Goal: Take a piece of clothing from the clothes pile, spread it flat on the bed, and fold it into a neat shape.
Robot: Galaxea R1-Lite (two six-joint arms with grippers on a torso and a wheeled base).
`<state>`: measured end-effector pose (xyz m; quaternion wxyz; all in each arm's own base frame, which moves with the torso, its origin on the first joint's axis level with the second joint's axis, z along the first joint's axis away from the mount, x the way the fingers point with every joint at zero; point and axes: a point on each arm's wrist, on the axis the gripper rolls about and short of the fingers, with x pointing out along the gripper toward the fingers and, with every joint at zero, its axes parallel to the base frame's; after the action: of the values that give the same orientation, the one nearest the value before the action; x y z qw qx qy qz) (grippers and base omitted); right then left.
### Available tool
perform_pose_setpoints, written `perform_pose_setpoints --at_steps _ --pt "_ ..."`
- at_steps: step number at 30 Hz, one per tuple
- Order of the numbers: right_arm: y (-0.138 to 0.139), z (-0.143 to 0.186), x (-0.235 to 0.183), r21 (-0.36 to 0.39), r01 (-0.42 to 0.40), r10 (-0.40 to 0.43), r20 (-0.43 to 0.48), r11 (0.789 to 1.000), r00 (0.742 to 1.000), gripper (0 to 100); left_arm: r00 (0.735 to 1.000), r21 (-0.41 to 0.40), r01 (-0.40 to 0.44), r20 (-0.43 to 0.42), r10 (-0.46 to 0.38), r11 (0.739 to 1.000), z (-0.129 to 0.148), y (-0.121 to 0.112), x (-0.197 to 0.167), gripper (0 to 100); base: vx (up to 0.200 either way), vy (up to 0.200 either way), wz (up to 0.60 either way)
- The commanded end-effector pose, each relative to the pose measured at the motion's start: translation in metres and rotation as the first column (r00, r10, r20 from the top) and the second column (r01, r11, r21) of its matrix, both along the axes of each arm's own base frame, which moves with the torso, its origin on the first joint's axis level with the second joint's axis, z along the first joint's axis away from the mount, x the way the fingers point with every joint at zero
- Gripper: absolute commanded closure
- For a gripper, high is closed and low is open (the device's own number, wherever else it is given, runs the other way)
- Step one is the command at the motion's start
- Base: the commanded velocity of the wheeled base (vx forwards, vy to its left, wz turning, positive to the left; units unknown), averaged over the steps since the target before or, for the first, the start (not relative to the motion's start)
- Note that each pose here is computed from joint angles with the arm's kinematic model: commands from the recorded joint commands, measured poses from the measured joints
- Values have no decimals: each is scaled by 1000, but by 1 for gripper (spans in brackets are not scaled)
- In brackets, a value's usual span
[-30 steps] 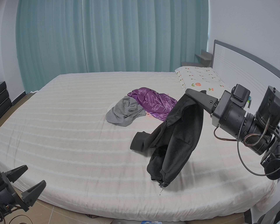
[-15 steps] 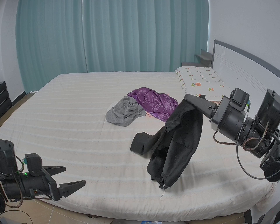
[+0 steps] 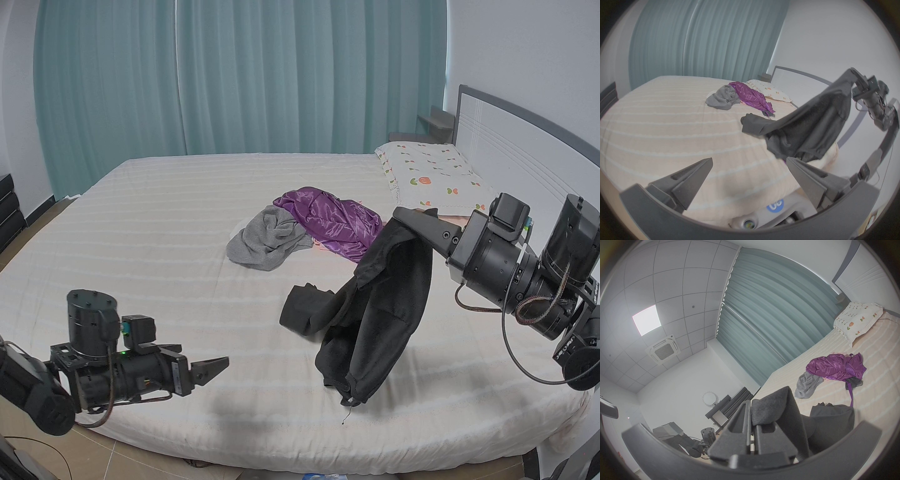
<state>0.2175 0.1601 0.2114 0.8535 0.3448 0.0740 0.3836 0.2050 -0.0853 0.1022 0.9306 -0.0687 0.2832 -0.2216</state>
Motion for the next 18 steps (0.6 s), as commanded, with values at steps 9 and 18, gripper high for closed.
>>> perform_pose_setpoints --at_steps 9,18 --pt "-5 -5 4 -6 13 -13 -21 1000 1000 100 999 11 -15 -44 15 1000 -38 -60 44 0 0 0 0" --pt "-6 -3 2 1 13 -13 -14 1000 1000 100 1000 23 -8 -3 8 1000 -41 -88 57 0 0 0 0"
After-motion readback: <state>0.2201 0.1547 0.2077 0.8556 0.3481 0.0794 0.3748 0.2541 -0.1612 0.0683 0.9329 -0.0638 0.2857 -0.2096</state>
